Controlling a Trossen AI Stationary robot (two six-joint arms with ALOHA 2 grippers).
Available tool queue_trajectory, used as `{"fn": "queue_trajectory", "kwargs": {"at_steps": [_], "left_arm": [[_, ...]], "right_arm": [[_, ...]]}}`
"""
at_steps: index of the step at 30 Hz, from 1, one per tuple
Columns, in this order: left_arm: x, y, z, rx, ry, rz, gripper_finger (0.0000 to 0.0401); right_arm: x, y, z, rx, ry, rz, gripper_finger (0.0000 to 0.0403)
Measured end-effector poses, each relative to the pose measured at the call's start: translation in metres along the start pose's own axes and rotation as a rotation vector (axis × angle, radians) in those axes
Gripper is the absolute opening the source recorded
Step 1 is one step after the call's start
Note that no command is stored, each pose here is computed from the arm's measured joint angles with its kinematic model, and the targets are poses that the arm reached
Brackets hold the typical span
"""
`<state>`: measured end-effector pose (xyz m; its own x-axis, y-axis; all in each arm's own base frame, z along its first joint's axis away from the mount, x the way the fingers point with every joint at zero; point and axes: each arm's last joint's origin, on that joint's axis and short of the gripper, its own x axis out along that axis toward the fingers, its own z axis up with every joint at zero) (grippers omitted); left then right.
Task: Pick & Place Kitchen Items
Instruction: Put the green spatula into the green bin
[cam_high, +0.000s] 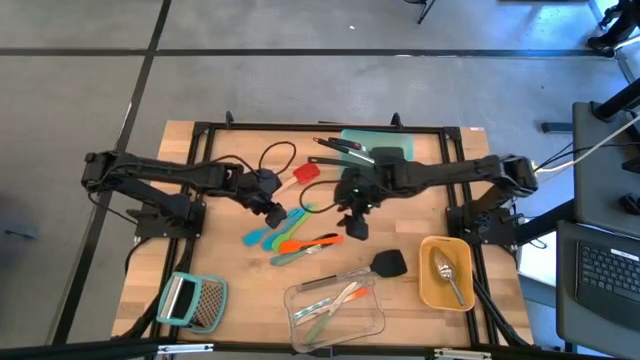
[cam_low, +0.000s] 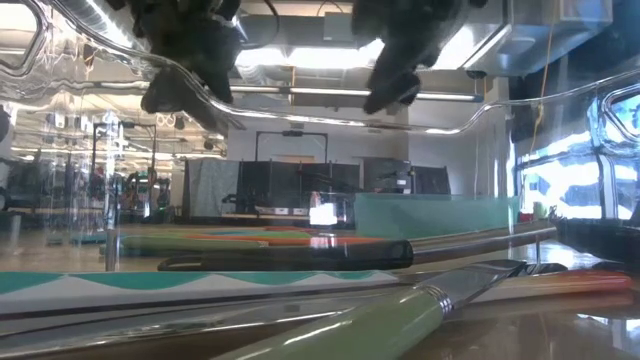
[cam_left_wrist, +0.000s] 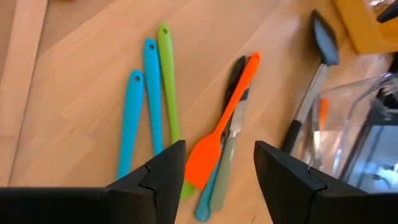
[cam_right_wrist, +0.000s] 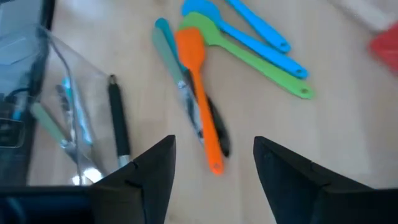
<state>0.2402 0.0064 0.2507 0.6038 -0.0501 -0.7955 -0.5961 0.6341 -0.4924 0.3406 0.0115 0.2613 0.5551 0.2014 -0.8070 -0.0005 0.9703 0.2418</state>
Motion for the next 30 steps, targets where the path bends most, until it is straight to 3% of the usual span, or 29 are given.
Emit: {"fn": "queue_trajectory", "kwargs": {"at_steps": [4, 11, 21, 30], "left_arm": [[0.004, 0.0, -0.007, 0.01, -0.016, 0.036, 0.0184], [0.016, 0.008, -0.024, -0.017, -0.028, 0.108, 0.0184], [0.027, 0.013, -0.036, -0.04, -0.035, 0.081, 0.0184], [0.027, 0.007, -0.042, -0.005, -0.043, 0.073, 0.0184]], "right_arm": [[0.022, -0.007, 0.002, 0.011, 0.022, 0.058, 0.0217], [0.052, -0.012, 0.019, -0.013, 0.024, 0.062, 0.0218], [0.06, -0.011, 0.058, -0.131, -0.039, 0.031, 0.0217], [0.094, -0.038, 0.055, -0.096, 0.047, -0.013, 0.0217]]}}
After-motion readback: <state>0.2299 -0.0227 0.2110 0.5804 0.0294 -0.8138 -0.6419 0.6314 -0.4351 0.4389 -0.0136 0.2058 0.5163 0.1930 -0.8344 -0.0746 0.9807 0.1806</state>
